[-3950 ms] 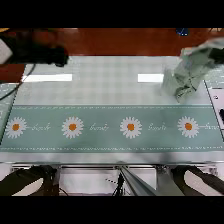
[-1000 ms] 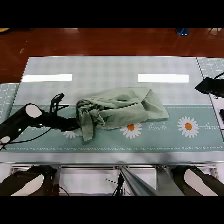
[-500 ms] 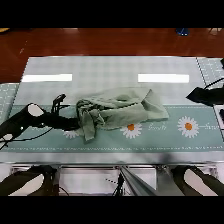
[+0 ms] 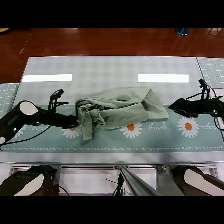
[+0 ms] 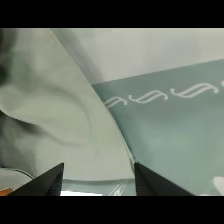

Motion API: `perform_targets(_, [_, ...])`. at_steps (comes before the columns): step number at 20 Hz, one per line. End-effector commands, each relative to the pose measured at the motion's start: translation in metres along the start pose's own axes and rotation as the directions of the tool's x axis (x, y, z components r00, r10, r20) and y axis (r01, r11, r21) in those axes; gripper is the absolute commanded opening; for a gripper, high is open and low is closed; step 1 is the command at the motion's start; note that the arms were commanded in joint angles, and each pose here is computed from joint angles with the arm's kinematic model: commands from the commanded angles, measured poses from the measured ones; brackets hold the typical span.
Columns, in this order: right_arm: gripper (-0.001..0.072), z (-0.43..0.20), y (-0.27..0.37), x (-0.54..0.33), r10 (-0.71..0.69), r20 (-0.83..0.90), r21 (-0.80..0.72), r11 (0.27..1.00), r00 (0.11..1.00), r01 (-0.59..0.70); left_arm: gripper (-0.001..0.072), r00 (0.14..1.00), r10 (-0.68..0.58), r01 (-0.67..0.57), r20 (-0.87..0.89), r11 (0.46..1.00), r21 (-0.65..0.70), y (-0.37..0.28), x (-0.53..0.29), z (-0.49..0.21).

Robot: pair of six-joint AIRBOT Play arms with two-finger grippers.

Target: Fold the shirts.

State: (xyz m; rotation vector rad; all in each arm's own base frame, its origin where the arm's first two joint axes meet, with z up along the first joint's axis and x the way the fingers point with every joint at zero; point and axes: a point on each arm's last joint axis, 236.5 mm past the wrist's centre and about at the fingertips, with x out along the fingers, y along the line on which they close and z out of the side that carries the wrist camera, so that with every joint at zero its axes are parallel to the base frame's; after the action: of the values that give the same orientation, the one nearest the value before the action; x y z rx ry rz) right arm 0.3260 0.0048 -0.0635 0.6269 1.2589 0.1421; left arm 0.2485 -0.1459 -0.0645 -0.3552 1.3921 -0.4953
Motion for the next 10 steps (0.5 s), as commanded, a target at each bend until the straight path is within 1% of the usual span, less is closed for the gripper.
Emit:
perform_targets(1, [0.0527,-0.008,-0.007,0.017,0.015,-0.049,0.04,0.999,0.999,-0.013,0.0022,0.999,-0.005,0.005,0.036,1.0,0.026,-0.008,-0.011,0.014])
perform_targets(2, [0.0526,-0.01,-0.009,0.021,0.016,-0.061,0.049,0.999,0.998,-0.013,0.0022,0.999,-0.006,0.005,0.042,1.0,0.03,-0.009,-0.013,0.017])
perform_targets(4, [0.0472,-0.017,-0.01,0.028,0.019,-0.095,0.057,0.998,0.995,-0.014,0.0022,0.999,-0.007,0.005,0.052,0.999,0.036,-0.011,-0.015,0.021])
perform_targets(6, [0.0472,-0.026,-0.003,0.042,0.021,-0.141,0.031,0.999,0.99,-0.017,0.0022,0.998,-0.008,0.005,0.058,0.999,0.04,-0.012,-0.017,0.023])
perform_targets(8, [0.0466,-0.036,0.011,0.061,0.009,-0.178,-0.027,1.0,0.984,-0.014,0.0022,0.998,-0.008,0.005,0.068,0.999,0.045,-0.013,-0.019,0.027])
perform_targets(9, [0.0347,-0.04,0.019,0.07,-0.001,-0.185,-0.062,0.998,0.983,-0.01,0.0022,0.997,-0.009,0.005,0.074,0.999,0.05,-0.015,-0.021,0.03])
perform_targets(10, [0.0205,-0.04,0.025,0.075,-0.01,-0.178,-0.093,0.996,0.984,-0.006,0.0022,0.996,-0.009,0.005,0.083,0.998,0.056,-0.016,-0.024,0.034])
